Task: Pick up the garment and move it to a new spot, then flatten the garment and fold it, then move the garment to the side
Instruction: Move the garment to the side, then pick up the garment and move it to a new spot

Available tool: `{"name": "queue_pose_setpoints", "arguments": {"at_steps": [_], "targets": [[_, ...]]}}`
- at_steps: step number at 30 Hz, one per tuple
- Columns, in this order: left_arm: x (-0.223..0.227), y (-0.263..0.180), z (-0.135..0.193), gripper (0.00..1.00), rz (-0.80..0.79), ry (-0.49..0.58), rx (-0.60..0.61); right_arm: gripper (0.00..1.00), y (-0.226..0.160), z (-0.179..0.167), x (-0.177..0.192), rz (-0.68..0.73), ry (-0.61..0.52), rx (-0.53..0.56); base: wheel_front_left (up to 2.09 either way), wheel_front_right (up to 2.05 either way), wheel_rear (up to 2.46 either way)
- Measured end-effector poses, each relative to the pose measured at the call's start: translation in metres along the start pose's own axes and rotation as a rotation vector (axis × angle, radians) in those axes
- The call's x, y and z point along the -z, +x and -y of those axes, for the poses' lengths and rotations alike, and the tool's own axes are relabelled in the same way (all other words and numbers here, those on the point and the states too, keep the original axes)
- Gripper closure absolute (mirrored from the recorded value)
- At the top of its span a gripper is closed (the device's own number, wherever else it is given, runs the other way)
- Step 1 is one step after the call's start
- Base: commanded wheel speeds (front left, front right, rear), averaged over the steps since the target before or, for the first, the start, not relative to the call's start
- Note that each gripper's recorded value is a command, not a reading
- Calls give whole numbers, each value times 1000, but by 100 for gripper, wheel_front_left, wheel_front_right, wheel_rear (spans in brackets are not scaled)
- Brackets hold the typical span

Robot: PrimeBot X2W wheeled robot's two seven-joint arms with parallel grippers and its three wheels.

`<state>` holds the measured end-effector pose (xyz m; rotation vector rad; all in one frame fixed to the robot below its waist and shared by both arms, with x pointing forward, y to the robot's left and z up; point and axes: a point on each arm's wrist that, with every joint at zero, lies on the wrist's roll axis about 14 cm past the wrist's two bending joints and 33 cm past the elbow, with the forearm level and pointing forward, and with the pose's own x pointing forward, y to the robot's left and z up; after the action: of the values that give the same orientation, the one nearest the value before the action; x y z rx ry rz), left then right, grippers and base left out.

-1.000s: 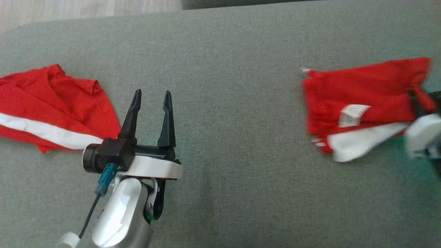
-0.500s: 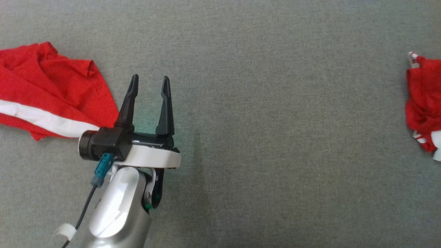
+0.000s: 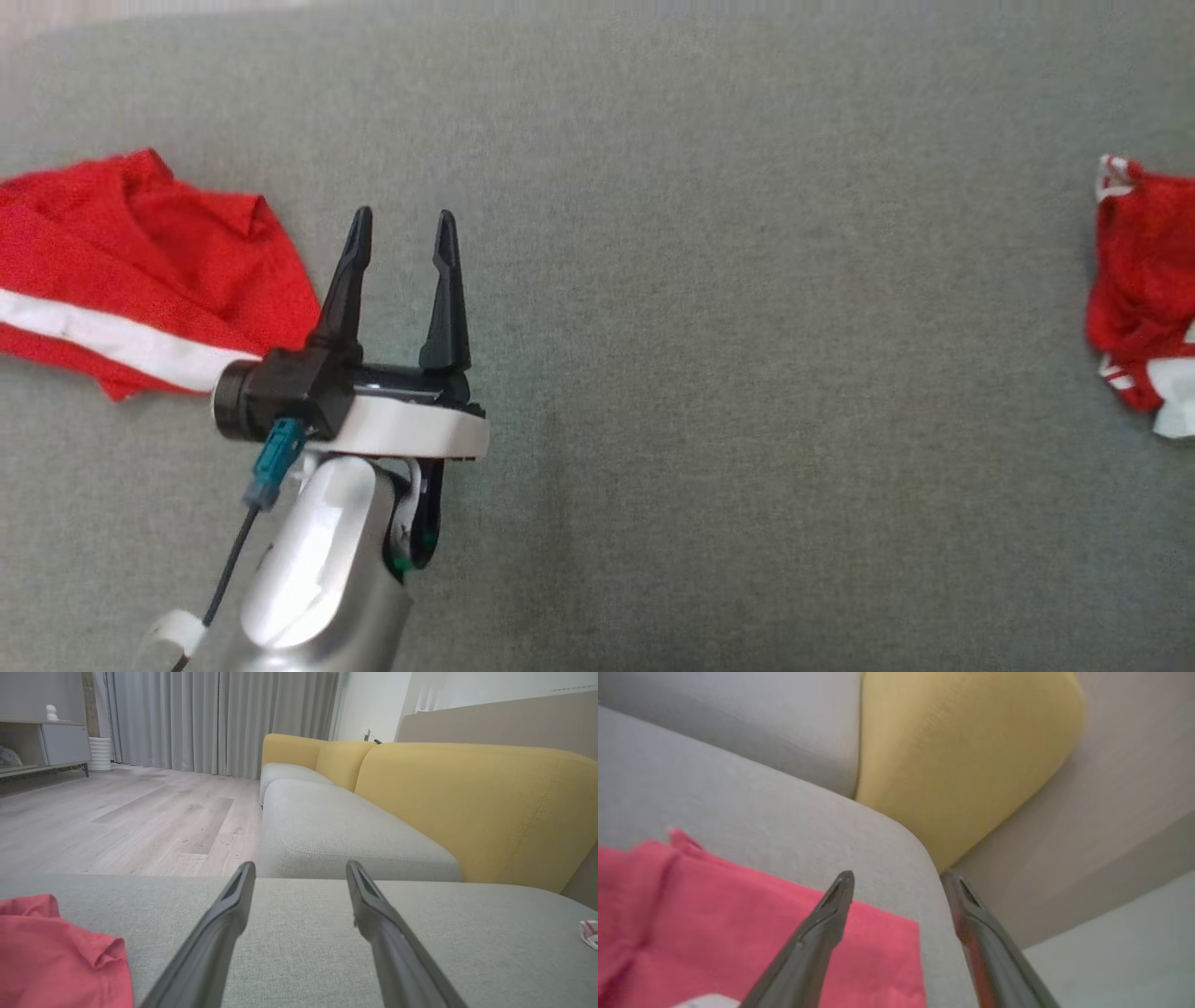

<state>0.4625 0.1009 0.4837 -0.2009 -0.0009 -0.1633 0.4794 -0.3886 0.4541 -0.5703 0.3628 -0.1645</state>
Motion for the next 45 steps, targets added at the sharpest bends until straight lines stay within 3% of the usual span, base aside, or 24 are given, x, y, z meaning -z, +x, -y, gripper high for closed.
{"name": "queue_pose_setpoints", "arguments": {"at_steps": [9,15,21,30,45], "targets": [[-26,-35,12,0,52,-4,7,0,-48,-26,-126,404,299,-3,0,0,0],[-34,-52,16,0,72,-3,9,0,-103,-69,-160,536,493,-98,0,0,0],[-23,-63,9,0,40,-1,-13,0,-125,-105,-150,534,640,-160,0,0,0],[-10,-78,2,0,2,-5,-45,0,-147,-151,-90,373,619,-229,0,0,0],[-14,-82,-4,0,13,-2,-66,0,-153,-151,-116,450,658,-255,0,0,0]]}}
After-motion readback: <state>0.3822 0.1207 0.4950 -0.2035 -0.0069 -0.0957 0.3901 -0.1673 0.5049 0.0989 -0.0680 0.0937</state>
